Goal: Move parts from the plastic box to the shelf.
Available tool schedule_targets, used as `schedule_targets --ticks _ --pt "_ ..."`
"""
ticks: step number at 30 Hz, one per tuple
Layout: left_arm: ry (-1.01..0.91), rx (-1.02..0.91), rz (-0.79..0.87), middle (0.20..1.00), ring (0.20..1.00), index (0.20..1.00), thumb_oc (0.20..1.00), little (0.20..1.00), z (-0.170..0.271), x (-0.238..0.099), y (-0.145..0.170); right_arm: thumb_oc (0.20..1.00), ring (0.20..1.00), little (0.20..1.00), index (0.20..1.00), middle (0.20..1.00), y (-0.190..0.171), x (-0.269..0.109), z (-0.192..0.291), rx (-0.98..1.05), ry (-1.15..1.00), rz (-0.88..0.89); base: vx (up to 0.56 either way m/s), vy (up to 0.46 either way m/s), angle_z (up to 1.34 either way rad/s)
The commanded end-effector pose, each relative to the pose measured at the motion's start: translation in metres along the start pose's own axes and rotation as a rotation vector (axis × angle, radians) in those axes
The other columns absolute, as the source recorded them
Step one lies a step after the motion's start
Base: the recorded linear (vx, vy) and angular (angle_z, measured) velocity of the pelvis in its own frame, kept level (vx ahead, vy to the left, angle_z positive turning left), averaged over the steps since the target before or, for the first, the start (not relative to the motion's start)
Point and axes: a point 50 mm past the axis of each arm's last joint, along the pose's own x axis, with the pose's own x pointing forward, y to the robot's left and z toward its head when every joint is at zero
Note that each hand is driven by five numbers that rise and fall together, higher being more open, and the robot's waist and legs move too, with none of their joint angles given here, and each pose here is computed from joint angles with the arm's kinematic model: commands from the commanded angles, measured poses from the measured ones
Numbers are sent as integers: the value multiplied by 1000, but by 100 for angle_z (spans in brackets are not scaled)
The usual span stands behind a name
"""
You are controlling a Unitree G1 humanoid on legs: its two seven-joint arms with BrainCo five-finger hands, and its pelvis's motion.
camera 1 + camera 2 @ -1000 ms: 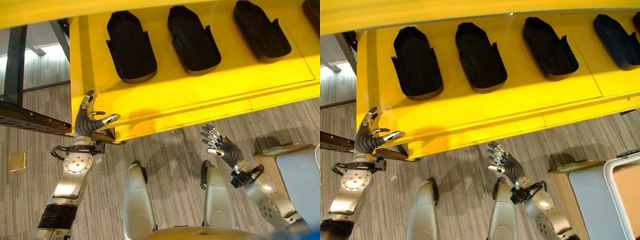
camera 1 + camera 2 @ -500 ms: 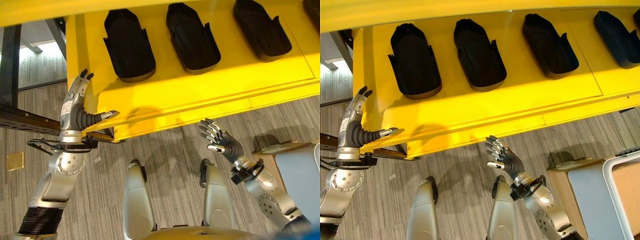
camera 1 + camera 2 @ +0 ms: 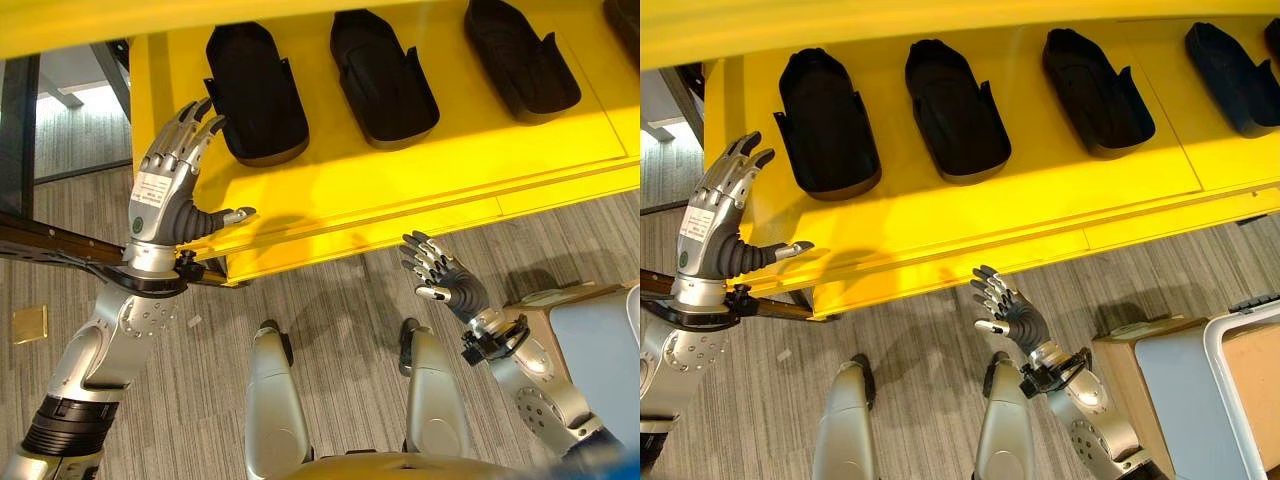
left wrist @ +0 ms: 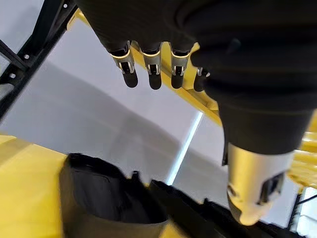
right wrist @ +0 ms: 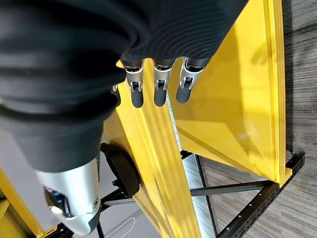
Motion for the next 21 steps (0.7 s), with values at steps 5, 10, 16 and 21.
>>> schedule_targets --ticks 5,10,16,21 --pt "-16 45 -15 1000 1000 1000 1000 1000 -2 21 -21 1000 1000 1000 1000 1000 2 0 10 -33 -70 9 7 6 -6" --pt "-18 35 -13 1000 1000 1000 1000 1000 0 32 -30 1000 1000 1000 1000 1000 2 0 9 -35 -61 9 3 2 -3" --pt "-11 64 -22 1000 1000 1000 1000 1000 0 51 -44 1000 1000 1000 1000 1000 2 -2 7 -20 -49 7 6 2 -5" --pt "112 72 -37 1000 1000 1000 1000 1000 -19 50 -52 1000 1000 1000 1000 1000 2 -3 5 -16 -39 6 7 1 -2"
